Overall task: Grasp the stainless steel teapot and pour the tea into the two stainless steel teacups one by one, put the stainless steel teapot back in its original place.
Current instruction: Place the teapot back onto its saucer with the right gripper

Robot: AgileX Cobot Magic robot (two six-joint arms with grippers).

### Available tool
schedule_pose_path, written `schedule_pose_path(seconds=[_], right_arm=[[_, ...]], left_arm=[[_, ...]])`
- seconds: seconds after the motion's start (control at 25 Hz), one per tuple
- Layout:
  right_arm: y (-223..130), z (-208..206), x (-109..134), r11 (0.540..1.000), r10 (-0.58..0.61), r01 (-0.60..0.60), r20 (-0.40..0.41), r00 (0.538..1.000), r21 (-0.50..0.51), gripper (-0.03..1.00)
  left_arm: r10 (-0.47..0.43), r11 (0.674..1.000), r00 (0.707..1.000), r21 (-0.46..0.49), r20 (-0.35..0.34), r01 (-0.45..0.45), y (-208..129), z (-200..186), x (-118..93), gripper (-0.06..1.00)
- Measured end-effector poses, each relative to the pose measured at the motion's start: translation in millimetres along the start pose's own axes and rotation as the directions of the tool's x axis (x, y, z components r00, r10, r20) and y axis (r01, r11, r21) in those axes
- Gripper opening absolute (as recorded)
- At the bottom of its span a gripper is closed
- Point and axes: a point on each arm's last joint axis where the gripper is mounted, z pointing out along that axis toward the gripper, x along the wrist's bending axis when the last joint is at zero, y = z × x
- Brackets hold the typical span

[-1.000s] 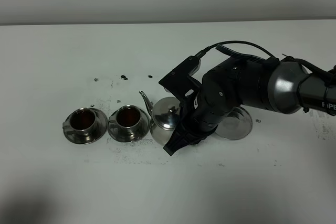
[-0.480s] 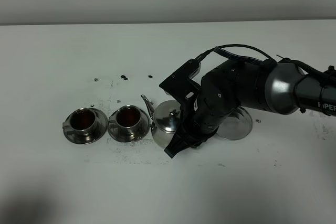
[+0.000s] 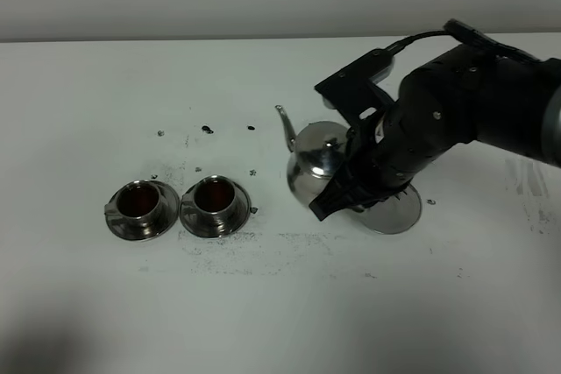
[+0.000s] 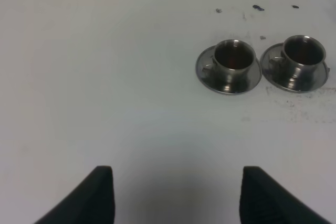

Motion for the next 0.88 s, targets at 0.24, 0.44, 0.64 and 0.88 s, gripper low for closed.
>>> schedule_pose_path(seconds=[0.24, 0.44, 0.64, 0.88], right_arm=[[-24, -2, -36, 0.994, 0.110, -0.110, 0.044, 0.993, -0.003, 0.21], [-38, 4, -57, 0.981, 0.195, -0.195, 0.069, 0.978, -0.001, 0.21], [-38, 17, -65, 0.976, 0.216, -0.215, 0.078, 0.973, -0.016, 0.21], [-43, 37, -70, 0.971, 0.231, -0.235, 0.081, 0.970, 0.037, 0.21]], left_arm=[[0.000, 1.000, 1.000, 0.000, 0.000, 0.000, 0, 0, 0, 0.51], [0.000, 1.000, 1.000, 0.000, 0.000, 0.000, 0, 0, 0, 0.51], [0.000, 1.000, 1.000, 0.000, 0.000, 0.000, 0, 0, 0, 0.51], [0.000, 1.000, 1.000, 0.000, 0.000, 0.000, 0, 0, 0, 0.51]])
